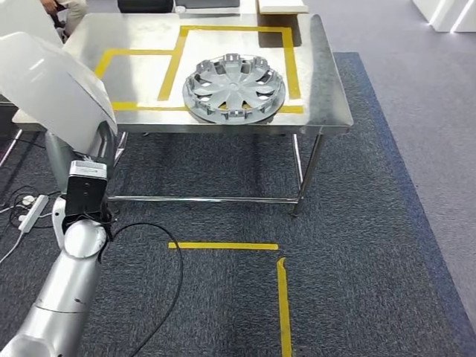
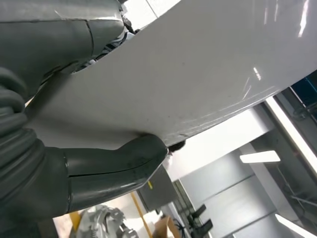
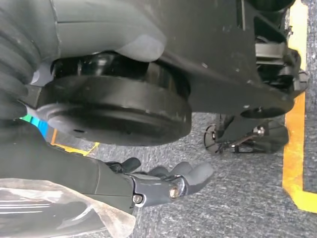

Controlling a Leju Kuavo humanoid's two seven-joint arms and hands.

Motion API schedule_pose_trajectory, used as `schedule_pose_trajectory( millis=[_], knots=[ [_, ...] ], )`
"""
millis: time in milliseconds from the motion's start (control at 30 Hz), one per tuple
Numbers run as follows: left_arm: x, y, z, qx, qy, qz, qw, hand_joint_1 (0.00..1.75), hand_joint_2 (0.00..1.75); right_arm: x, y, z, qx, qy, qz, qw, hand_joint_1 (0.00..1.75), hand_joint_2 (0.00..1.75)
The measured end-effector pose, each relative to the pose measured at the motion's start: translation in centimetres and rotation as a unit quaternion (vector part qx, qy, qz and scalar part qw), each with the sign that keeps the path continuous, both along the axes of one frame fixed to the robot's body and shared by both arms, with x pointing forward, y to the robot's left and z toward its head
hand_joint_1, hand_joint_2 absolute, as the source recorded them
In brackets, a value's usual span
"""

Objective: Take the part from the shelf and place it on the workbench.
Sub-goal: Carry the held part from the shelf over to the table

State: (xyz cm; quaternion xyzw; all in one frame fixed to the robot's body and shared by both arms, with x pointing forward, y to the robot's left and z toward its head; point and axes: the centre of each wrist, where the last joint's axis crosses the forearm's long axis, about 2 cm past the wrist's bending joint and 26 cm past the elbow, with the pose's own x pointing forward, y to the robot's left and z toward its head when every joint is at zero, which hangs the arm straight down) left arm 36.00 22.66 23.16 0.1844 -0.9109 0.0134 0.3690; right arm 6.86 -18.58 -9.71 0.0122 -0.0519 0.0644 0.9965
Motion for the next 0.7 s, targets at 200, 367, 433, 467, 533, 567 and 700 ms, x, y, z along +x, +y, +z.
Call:
schedule_pose_trajectory(
  millis=[200, 367, 433, 467, 533, 567, 700],
  knots=[
    [-0.13, 0.03, -0.29, 0.002, 0.004, -0.001, 1.0, 1.75, 1.75, -0.29, 0.23, -0.01, 0.011, 0.008, -0.012, 1.0, 0.0, 1.75],
    [-0.23, 0.01, -0.61, 0.004, 0.011, -0.007, 1.0, 1.75, 1.75, -0.41, 0.21, -0.03, 0.014, 0.015, -0.025, 0.999, 0.0, 1.75],
    [-0.2, 0.07, -0.61, 0.007, 0.013, -0.014, 1.0, 1.75, 1.75, -0.43, 0.21, -0.03, 0.016, 0.015, -0.026, 0.999, 0.0, 1.75],
    [-0.2, 0.08, -0.64, 0.008, 0.015, -0.019, 1.0, 1.75, 1.75, -0.43, 0.22, -0.03, 0.018, 0.016, -0.025, 0.999, 0.0, 1.75],
    [-0.2, 0.13, -0.73, 0.01, 0.019, -0.027, 0.999, 1.75, 1.75, -0.41, 0.24, -0.03, 0.022, 0.019, -0.026, 0.999, 0.0, 1.75],
    [-0.21, 0.16, -0.79, 0.012, 0.02, -0.031, 0.999, 1.75, 1.75, -0.42, 0.25, -0.03, 0.024, 0.021, -0.026, 0.999, 0.0, 1.75],
    [-0.17, -0.01, -0.75, 0.016, 0.023, -0.048, 0.998, 1.75, 1.75, -0.17, 0.26, 0.01, 0.03, 0.024, -0.027, 0.999, 0.0, 1.75]
  ],
)
